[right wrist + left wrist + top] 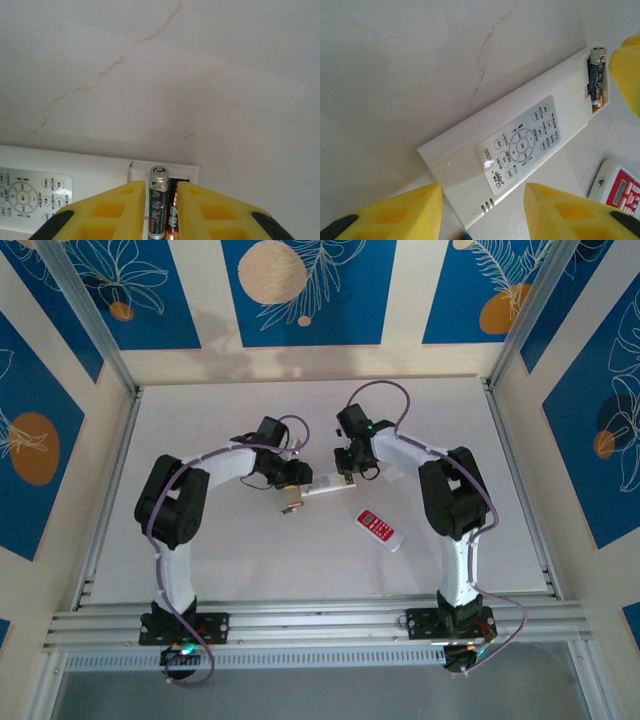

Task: Load the batteries into the remote control

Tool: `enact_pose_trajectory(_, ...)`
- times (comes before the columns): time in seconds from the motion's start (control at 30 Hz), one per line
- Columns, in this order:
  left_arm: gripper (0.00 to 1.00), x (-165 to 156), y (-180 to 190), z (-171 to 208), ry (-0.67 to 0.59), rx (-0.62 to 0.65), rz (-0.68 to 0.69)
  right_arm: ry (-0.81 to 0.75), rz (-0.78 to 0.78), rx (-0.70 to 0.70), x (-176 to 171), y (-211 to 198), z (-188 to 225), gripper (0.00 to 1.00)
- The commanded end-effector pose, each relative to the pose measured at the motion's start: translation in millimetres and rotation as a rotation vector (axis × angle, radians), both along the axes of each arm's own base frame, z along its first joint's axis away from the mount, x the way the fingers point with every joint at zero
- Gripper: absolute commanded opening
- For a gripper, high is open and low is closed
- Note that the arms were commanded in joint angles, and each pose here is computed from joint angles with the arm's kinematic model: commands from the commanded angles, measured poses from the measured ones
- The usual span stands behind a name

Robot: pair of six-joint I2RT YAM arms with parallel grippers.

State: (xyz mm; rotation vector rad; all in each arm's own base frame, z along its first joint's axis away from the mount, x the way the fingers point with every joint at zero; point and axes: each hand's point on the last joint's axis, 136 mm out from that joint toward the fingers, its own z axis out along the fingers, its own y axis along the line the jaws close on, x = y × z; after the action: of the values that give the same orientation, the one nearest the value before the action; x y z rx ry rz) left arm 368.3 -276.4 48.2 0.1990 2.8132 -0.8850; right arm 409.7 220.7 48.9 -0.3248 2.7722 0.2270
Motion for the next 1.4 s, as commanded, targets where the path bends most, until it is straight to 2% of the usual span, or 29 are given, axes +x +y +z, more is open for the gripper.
enact_pose_trajectory(0.0, 0.47, -2, -7, -4, 0.012, 0.001, -0.011, 0.033, -0.005, -0.009, -1, 1, -11, 0.22)
enact_pose_trajectory(0.23, 0.47, -1, -7, -5, 0.012, 0.003, -0.011, 0.066, 0.001, -0.013, -9, 2, -23, 0.20)
enact_pose_trajectory(0.47, 0.46, -2, -6, -6, 0.015, 0.007, -0.009, 0.083, -0.004, -0.017, -15, 1, -24, 0.09)
enact_pose_trajectory(0.77, 0.44, -5, -12, -9, 0.028, 0.003, -0.008, 0.135, -0.015, -0.023, -38, 0, -23, 0.06)
enact_pose_trajectory(0.9, 0.41, -5, -16, -7, 0.038, -0.022, 0.022, 0.201, -0.067, -0.050, -57, -7, -35, 0.03)
enact_pose_trajectory(1.0, 0.38, -7, -27, -5, 0.057, -0.074, 0.036, 0.266, -0.122, -0.072, -82, -11, -52, 0.03)
enact_pose_trajectory(1.1, 0.37, -8, -32, -8, 0.071, -0.094, 0.058, 0.267, -0.128, -0.094, -95, -12, -68, 0.03)
enact_pose_trajectory(1.2, 0.36, -11, -33, -11, 0.082, -0.093, 0.059, 0.260, -0.138, -0.135, -90, -18, -70, 0.05)
enact_pose_trajectory(1.37, 0.36, -12, -29, -7, 0.057, -0.071, 0.052, 0.188, -0.131, -0.089, -62, -14, -30, 0.17)
